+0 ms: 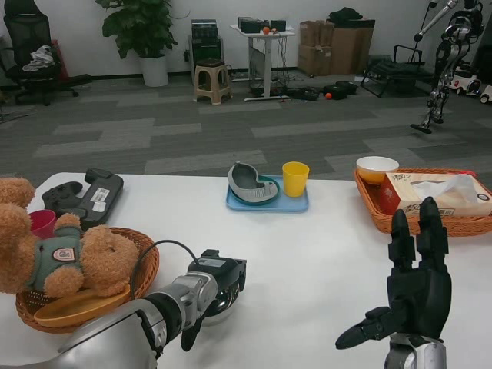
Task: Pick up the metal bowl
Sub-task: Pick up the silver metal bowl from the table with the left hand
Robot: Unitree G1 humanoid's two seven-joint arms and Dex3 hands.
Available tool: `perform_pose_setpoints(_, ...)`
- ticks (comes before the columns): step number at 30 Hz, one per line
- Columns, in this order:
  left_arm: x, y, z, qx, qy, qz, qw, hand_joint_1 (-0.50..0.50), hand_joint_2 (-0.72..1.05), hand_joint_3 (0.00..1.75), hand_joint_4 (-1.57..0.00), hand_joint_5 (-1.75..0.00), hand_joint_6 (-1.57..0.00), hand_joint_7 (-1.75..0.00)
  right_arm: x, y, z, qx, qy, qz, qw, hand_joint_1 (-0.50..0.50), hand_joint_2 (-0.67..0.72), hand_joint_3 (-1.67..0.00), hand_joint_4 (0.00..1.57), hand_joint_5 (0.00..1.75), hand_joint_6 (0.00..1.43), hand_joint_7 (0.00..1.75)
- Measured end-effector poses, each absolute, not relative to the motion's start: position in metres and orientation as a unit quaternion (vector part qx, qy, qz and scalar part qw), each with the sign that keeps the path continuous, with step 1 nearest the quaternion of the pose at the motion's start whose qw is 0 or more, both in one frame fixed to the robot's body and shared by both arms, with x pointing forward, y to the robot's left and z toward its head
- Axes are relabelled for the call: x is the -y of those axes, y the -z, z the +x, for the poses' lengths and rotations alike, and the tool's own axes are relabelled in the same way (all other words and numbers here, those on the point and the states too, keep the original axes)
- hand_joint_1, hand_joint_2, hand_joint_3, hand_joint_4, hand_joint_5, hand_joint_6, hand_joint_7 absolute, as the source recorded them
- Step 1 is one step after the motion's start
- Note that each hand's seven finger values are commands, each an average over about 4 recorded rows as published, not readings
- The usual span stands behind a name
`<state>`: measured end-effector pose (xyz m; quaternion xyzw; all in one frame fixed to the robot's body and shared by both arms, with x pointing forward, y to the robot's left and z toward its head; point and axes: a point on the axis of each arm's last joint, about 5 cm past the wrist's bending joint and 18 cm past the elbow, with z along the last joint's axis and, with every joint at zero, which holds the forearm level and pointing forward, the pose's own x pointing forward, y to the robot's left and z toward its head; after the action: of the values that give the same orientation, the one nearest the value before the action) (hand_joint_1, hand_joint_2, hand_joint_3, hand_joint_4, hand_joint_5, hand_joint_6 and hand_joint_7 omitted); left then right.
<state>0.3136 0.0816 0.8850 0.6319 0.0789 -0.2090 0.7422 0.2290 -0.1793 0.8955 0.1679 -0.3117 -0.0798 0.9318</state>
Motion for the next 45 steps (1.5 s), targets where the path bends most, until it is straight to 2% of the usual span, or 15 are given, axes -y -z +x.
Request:
perform_pose_setpoints(3,-0.0820,-0.8843,0.3132,-0.079,0.209,0.632,0.742,-0.50,1.05,0.59,-0.21,-1.62,-0.47,-1.61,0.1794,-0.8953,0.2288,0.311,0.080,0.168,0.932,0.08,0.72,0.00,0.00,0.00,0.00,0.07)
perform_pose_setpoints(5,-0.0825,-0.8836,0.3128,-0.080,0.210,0.631,0.743,-0.50,1.05,0.65,-0.34,-1.75,-0.45,-1.61,0.1794,-0.8951,0.2285,0.311,0.080,0.169,0.932,0.08,0.72,0.00,0.00,0.00,0.00,0.09)
perform_pose_setpoints(8,-0.0842,-0.8819,0.3119,-0.082,0.210,0.624,0.748,-0.50,1.05,0.87,-0.45,-1.75,-0.37,-1.61,0.1795,-0.8949,0.2283,0.310,0.081,0.169,0.932,0.08,0.72,0.00,0.00,0.00,0.00,0.10)
perform_pose_setpoints(11,-0.0851,-0.8816,0.3118,-0.082,0.209,0.620,0.752,-0.50,1.05,1.05,-0.52,-1.75,-0.37,-1.64,0.1796,-0.8949,0.2282,0.310,0.081,0.169,0.932,0.08,0.72,0.00,0.00,0.00,0.00,0.07)
perform_pose_setpoints(14,-0.0856,-0.8818,0.3120,-0.080,0.210,0.622,0.750,-0.50,1.05,1.22,-0.68,-1.75,-0.37,-1.68,0.1796,-0.8948,0.2282,0.310,0.081,0.169,0.932,0.09,0.72,0.00,0.00,0.00,0.00,0.07)
perform_pose_setpoints(18,-0.0859,-0.8818,0.3120,-0.074,0.213,0.632,0.742,-0.50,1.05,1.55,-0.97,-1.75,-0.37,-1.68,0.1797,-0.8948,0.2282,0.310,0.082,0.170,0.932,0.12,0.72,0.00,0.00,0.00,0.00,0.07)
perform_pose_setpoints(21,-0.0868,-0.8818,0.3121,-0.072,0.213,0.635,0.739,-0.50,1.05,1.70,-1.08,-1.75,-0.39,-1.68,0.1798,-0.8948,0.2282,0.310,0.083,0.171,0.932,0.12,0.72,0.00,0.00,0.00,0.00,0.07)
perform_pose_setpoints(28,-0.0886,-0.8822,0.3124,-0.067,0.212,0.634,0.741,-0.50,1.05,1.75,-1.14,-1.75,-0.54,-1.68,0.1800,-0.8947,0.2282,0.309,0.085,0.173,0.931,0.17,0.72,0.00,0.00,0.00,0.00,0.07)
perform_pose_setpoints(32,-0.0885,-0.8826,0.3127,-0.067,0.214,0.635,0.739,-0.50,1.05,1.59,-1.46,-1.75,-0.66,-1.68,0.1803,-0.8944,0.2280,0.308,0.086,0.175,0.931,0.17,0.72,0.00,0.00,0.00,0.00,0.07)
perform_pose_setpoints(33,-0.0885,-0.8827,0.3127,-0.066,0.215,0.636,0.738,-0.50,1.05,1.57,-1.48,-1.75,-0.73,-1.68,0.1804,-0.8942,0.2278,0.307,0.087,0.175,0.931,0.17,0.72,0.00,0.00,0.00,0.00,0.07)
perform_pose_setpoints(41,-0.0874,-0.8836,0.3130,-0.058,0.222,0.648,0.726,-0.50,1.05,1.64,-1.50,-1.75,-1.11,-1.68,0.1810,-0.8921,0.2258,0.303,0.089,0.174,0.933,0.18,0.72,0.00,0.00,0.00,0.00,0.07)
perform_pose_setpoints(45,-0.0861,-0.8844,0.3130,-0.054,0.223,0.645,0.729,-0.50,1.05,1.66,-1.51,-1.75,-1.13,-1.68,0.1811,-0.8919,0.2256,0.303,0.089,0.174,0.933,0.21,0.72,0.00,0.00,0.00,0.00,0.07)
